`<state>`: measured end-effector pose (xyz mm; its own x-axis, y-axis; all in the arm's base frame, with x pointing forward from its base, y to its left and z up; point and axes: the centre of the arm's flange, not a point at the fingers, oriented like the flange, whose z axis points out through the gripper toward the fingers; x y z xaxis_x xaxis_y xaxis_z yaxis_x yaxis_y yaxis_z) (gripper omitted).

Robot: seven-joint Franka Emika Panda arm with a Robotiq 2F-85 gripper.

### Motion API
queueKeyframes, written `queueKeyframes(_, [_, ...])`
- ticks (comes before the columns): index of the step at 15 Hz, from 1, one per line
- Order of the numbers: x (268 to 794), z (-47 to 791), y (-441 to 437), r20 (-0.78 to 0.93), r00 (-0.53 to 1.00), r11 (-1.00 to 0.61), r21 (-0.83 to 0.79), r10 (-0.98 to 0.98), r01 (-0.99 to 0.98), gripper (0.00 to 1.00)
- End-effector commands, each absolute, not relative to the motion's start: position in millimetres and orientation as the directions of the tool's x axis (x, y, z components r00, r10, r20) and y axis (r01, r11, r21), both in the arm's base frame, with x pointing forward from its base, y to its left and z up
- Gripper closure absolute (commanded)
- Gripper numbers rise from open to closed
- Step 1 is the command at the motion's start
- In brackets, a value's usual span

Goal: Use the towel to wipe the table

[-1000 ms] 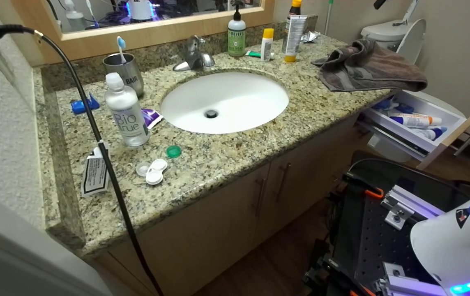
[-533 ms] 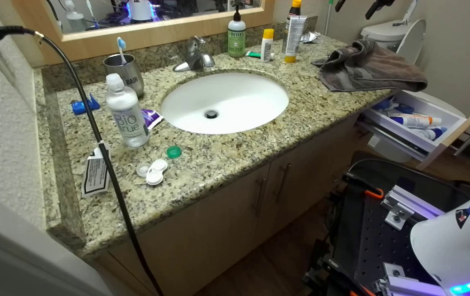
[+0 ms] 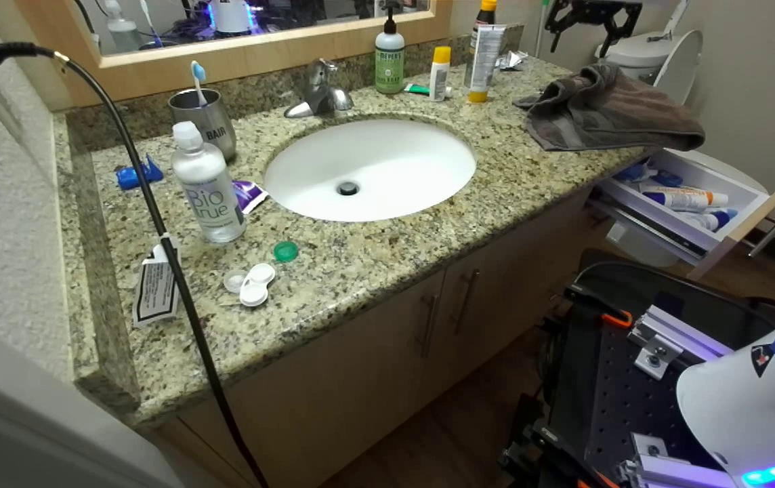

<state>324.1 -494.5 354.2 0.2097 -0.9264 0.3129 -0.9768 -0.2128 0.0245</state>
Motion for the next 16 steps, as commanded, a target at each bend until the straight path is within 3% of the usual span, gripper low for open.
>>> queueKeyframes(1, [324.6, 355.3, -493.7, 0.314, 0.21, -0.214, 0.022, -0.926, -0.977, 0.0])
queueKeyframes(5, [329.5, 328.7, -507.0, 0.276, 0.164, -0.151, 0.071, -0.947, -0.986, 0.0])
queueKeyframes(11, [292.7, 251.0, -566.5, 0.274, -0.018, 0.056, 0.131, -0.961, -0.99, 0.0])
queueKeyframes(15, [289.1, 265.0, -538.2, 0.258, 0.022, 0.008, 0.114, -0.966, -0.993, 0.0])
queueKeyframes(16, [294.6, 273.2, -541.3, 0.246, 0.019, 0.004, 0.094, -0.969, -0.996, 0.25])
